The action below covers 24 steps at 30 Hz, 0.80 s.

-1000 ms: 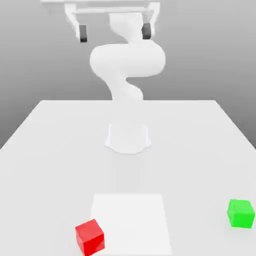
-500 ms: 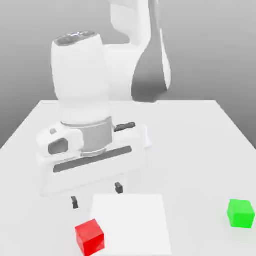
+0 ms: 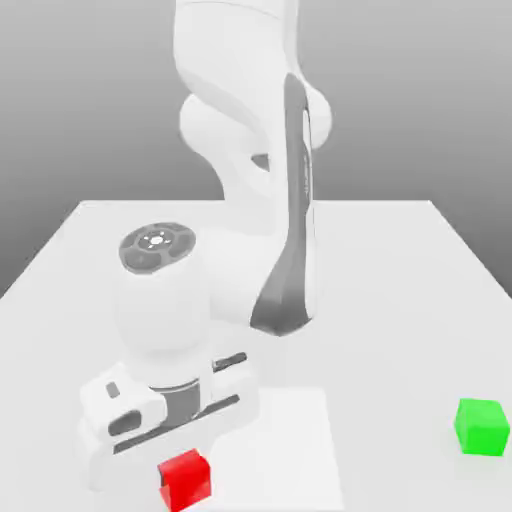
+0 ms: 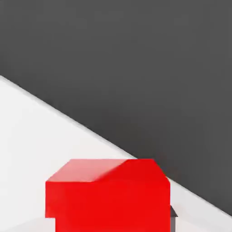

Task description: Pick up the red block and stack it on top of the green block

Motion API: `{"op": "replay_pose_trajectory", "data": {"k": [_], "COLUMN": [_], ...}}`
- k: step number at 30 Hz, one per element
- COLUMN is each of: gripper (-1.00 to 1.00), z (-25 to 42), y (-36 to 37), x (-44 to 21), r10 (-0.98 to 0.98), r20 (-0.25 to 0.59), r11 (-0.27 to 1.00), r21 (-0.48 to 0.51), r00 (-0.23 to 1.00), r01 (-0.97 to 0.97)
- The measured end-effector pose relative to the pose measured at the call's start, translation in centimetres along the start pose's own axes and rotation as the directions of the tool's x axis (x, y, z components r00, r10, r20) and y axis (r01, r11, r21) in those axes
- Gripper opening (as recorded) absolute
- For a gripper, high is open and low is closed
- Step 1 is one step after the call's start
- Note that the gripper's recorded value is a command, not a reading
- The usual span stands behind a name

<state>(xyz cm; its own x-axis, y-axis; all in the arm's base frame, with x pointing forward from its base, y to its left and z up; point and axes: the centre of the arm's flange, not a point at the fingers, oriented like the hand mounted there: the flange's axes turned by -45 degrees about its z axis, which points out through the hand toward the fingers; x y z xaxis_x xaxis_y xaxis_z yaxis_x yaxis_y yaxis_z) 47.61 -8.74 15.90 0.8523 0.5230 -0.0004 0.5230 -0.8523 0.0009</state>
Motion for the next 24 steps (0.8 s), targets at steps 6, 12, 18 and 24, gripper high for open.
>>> {"op": "replay_pose_trajectory", "data": {"k": [6, 12, 18, 24], "gripper": [-1.0, -1.0, -1.0, -1.0], "z": [-5.1, -5.8, -6.6, -7.4], "y": [-2.1, -9.0, -16.8, -25.0], "x": [1.6, 6.3, 9.9, 12.0], "r10": [0.017, 0.066, 0.115, 0.165], "r20": [0.0, 0.003, 0.006, 0.007], "r11": [1.0, 0.998, 0.993, 0.986], "r21": [0.006, 0.014, 0.016, 0.013], "r00": [1.0, 0.998, 0.993, 0.986], "r01": [-0.017, -0.066, -0.115, -0.165]}}
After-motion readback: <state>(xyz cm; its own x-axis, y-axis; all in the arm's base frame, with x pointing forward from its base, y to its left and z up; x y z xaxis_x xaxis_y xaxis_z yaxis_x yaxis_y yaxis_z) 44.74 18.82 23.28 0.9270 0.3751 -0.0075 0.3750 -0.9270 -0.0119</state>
